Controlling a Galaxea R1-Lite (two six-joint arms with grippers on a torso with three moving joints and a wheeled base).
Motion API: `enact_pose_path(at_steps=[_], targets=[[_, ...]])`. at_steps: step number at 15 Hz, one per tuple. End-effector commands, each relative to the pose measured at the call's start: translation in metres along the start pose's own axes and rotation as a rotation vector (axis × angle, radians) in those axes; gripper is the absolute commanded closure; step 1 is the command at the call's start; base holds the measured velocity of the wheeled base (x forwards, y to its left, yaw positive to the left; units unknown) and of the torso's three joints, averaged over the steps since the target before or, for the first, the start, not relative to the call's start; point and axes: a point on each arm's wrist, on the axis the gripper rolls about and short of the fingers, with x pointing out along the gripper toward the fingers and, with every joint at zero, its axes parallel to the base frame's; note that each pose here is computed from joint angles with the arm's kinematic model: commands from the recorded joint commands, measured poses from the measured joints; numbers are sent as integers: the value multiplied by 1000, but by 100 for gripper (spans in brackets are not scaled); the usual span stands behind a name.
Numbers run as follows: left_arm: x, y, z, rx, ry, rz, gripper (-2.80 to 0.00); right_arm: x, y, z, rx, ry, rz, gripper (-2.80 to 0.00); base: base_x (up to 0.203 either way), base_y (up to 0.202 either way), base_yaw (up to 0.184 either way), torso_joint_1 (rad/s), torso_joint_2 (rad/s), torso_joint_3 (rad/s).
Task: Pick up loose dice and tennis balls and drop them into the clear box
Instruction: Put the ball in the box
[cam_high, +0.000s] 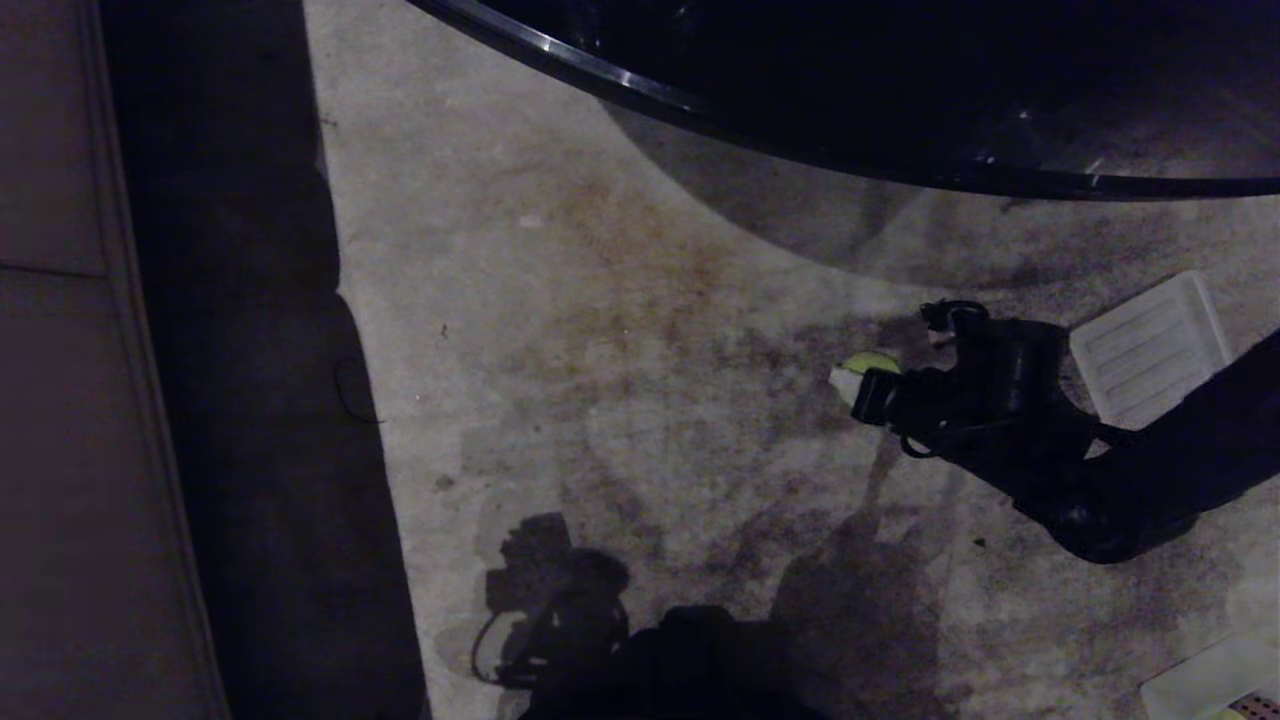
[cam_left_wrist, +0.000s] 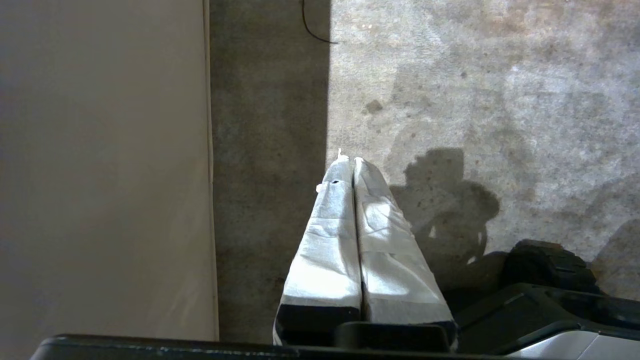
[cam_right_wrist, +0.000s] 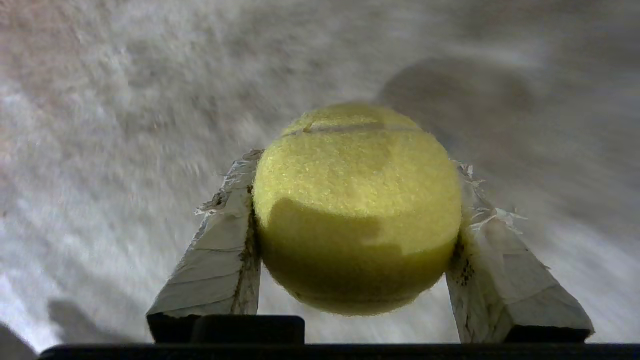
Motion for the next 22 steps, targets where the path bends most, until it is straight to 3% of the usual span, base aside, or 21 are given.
enact_pose_path(at_steps=[1,6,10,14,17,22], targets=[[0,0,0,-1,2,0,0,-50,-4,24,-8,-29,-18,0,0,0,0,0,0,0],[0,0,0,-1,2,0,0,-166,-24,4,-76,102,-108,0,0,0,0,0,0,0],[0,0,0,-1,2,0,0,-262,-27,-14,-97,154,-137,0,0,0,0,0,0,0],[0,0,0,-1,2,0,0,-339,-34,-54,-103,154,-149,0,0,0,0,0,0,0],[0,0,0,-1,1,0,0,-360,-42,-86,-107,174,-185,0,0,0,0,0,0,0],[0,0,0,-1,2,0,0,-355,-45,-99,-138,205,-155,0,0,0,0,0,0,0]])
